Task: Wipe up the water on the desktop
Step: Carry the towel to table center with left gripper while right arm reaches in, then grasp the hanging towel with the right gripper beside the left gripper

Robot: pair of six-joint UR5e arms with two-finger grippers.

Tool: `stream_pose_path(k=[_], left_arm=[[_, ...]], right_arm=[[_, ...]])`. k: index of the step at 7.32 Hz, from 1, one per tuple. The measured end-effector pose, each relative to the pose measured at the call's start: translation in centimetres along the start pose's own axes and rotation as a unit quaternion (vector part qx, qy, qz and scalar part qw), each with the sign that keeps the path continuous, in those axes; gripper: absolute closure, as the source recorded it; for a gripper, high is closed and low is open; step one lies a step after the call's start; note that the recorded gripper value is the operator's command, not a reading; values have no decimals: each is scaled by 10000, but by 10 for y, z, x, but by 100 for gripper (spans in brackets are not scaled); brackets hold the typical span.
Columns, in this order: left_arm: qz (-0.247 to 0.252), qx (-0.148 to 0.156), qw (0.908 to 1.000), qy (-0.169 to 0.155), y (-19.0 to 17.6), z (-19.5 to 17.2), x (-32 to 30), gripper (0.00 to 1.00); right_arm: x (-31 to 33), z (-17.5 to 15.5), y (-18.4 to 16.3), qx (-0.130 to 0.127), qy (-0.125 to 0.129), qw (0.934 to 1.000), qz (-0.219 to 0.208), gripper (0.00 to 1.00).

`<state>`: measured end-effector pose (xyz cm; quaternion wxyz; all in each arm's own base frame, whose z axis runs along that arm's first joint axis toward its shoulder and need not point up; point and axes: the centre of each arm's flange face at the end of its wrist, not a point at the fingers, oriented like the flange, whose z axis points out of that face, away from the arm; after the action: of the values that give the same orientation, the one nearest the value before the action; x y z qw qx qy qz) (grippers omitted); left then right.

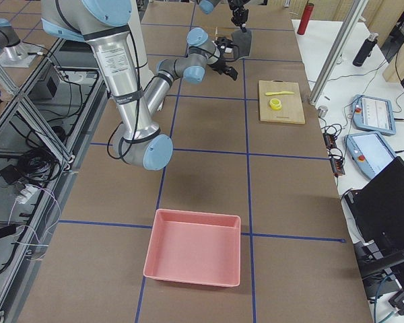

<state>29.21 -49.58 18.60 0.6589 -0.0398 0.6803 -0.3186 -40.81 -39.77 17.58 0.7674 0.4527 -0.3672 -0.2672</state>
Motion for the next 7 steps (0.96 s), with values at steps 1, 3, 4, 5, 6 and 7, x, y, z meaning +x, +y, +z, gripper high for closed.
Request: stream_pose_path(k=[1, 3, 4, 5, 6, 7], left_arm=[[-147, -83, 9998, 129, 21, 5, 11, 100], [-268, -185, 9991, 271, 49, 11, 17, 100], [-302, -261, 9988, 268, 60, 14, 16, 100], [-360, -374, 9983, 256, 72, 18, 14, 100], [-402, -498, 9976, 268, 85, 17, 13, 100], [-426, -612, 9968, 290, 97, 15, 13, 100]], right_arm=[[-28, 2, -5, 144, 46, 9999, -80, 1], [-65, 4, -7, 319, 114, 9993, -171, 1], [-75, 4, -7, 374, 147, 9990, -191, 3], [-80, 4, -8, 406, 175, 9988, -200, 6], [-82, 4, -7, 418, 185, 9987, -203, 6], [-83, 4, -7, 423, 189, 9987, -206, 11]])
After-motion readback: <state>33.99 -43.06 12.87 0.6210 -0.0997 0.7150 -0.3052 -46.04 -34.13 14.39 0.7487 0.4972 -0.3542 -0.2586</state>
